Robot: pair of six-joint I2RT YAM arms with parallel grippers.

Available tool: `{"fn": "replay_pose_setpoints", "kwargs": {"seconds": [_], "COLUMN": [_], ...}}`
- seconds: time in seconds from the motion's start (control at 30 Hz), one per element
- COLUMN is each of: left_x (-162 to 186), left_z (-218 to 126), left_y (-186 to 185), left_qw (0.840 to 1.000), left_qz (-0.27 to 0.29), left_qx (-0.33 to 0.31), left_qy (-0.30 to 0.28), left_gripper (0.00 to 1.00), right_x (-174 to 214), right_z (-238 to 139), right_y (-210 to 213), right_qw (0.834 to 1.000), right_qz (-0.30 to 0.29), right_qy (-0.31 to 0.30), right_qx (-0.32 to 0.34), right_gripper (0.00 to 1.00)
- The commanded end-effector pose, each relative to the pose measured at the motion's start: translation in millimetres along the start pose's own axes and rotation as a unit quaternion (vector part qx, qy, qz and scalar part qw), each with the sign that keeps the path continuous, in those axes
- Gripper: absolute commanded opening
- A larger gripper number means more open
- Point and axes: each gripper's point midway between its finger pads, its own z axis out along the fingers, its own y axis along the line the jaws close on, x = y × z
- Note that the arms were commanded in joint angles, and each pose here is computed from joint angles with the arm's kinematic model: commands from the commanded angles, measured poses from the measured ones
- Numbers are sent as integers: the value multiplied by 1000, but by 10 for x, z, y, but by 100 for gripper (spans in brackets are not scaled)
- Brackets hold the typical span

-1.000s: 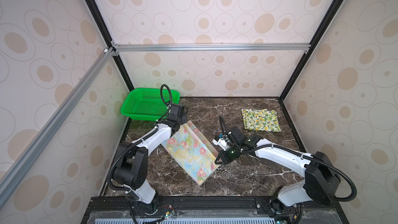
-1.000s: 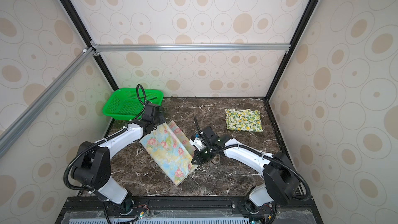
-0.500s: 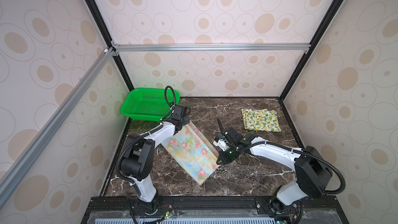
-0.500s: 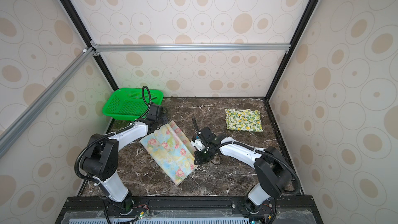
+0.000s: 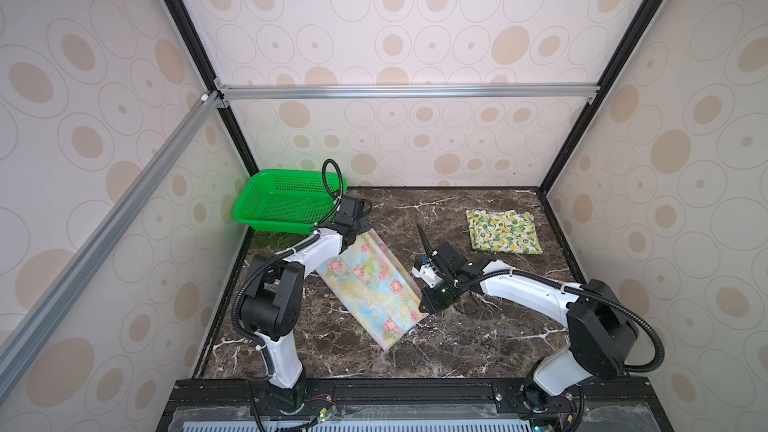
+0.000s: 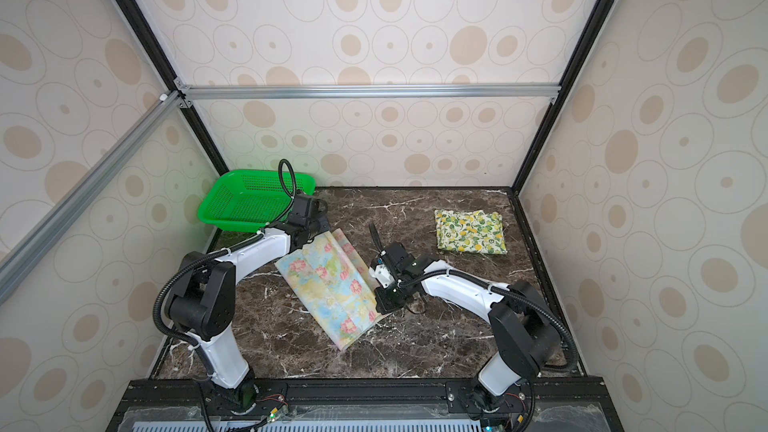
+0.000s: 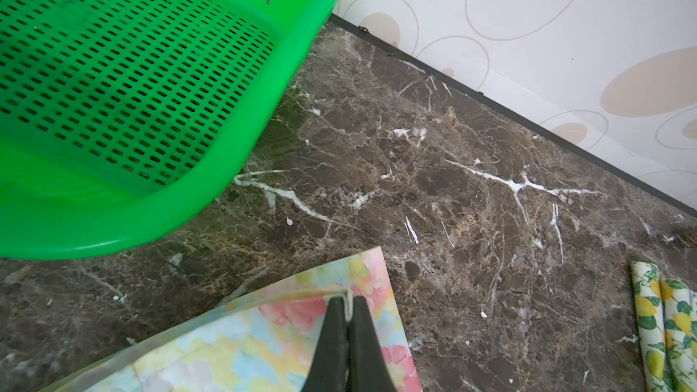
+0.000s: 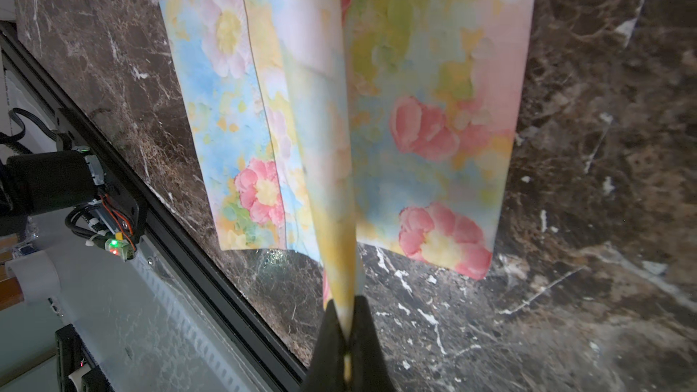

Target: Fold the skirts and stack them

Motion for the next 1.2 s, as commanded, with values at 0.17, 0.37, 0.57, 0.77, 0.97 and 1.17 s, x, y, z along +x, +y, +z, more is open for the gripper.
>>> {"fn": "replay_pose_setpoints", "kwargs": {"seconds": [0.17, 0.37, 0.57, 0.77, 0.97, 1.17], "left_x": [-132, -106, -52, -2, 75, 125], "left_z": [146, 248, 359, 452, 544, 618], "left_y": [-102, -130, -141, -134, -113, -110], "left_qw": [1000, 1000, 1000, 1000, 1000, 1000], "left_qz": [-1, -1, 0, 2, 3, 3], "left_qx": [5, 7, 6, 3, -1, -1], "left_qy": [-22, -18, -9, -4, 3, 8], "left_gripper": [0, 0, 0, 0, 0, 0], "right_x": [118, 104, 97, 78, 81, 71], "right_z": [49, 79, 122, 147, 170, 194], "right_y": [-159, -226, -286, -324, -378, -417], "right_qw": [999, 998, 998, 997, 996, 995], "right_qz": [18, 22, 27, 31, 37, 39], "right_qy": [32, 38, 46, 52, 59, 66], "right_qx": [22, 34, 44, 48, 57, 65], "right_gripper": [0, 0, 0, 0, 0, 0]}}
